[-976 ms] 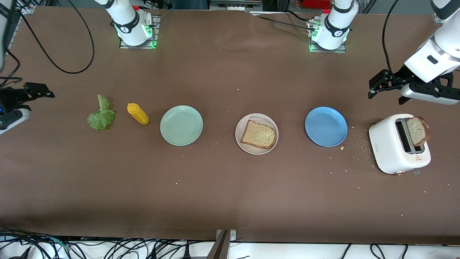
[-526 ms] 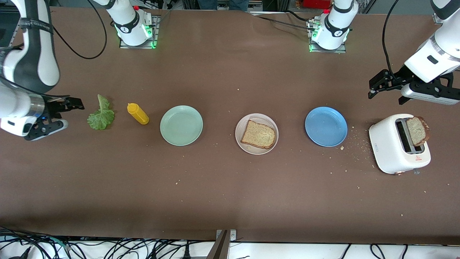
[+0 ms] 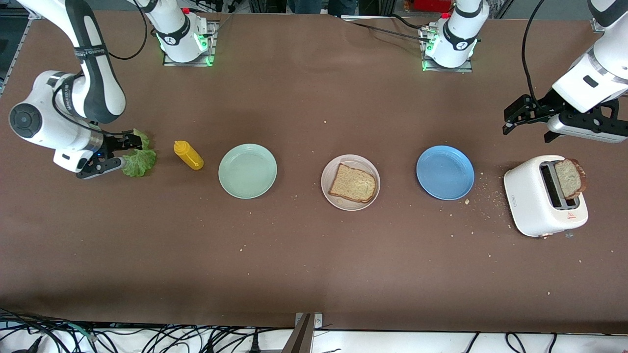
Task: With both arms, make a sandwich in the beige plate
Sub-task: 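Reach down and grasp the green lettuce leaf with the right gripper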
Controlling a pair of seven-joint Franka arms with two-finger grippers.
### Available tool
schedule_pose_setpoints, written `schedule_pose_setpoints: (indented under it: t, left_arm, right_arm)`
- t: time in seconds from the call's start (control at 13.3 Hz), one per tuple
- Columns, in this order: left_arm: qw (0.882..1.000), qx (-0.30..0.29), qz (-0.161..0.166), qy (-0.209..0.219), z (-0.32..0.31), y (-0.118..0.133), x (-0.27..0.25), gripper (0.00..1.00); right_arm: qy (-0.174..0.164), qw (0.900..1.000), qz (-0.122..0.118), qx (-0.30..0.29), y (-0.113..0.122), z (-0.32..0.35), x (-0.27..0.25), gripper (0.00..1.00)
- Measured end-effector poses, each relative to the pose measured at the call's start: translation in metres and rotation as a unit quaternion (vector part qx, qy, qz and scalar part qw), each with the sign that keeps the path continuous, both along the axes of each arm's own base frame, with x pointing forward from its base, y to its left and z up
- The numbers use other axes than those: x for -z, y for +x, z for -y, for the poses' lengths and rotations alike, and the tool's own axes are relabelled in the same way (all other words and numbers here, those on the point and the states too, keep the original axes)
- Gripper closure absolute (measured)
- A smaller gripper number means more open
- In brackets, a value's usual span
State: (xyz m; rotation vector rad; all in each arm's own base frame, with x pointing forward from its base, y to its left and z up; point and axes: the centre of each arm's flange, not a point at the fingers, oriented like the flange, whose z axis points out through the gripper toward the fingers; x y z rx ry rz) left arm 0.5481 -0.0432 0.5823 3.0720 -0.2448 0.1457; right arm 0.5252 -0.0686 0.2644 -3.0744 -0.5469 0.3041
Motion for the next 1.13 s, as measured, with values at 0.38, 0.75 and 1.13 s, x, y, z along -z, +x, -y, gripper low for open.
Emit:
schedule_pose_setpoints:
  t: [0.38, 0.75, 1.13]
  left_arm:
    - [1.0, 0.0, -0.001, 0.0, 0.0, 0.0, 0.001, 0.0]
    - [1.0, 0.0, -0.001, 0.0, 0.0, 0.0, 0.001, 0.0]
    - [1.0, 0.0, -0.001, 0.0, 0.0, 0.0, 0.001, 0.0]
  right_arm:
    - [-0.036, 0.999, 0.018, -0.022, 0.004, -0.008, 0.078, 0.0]
    - [-0.04, 0.999, 0.019, -0.028, 0.005, -0.012, 0.091, 0.31]
    - [-0.038, 0.998, 0.022, -0.035, 0.007, -0.013, 0.086, 0.84]
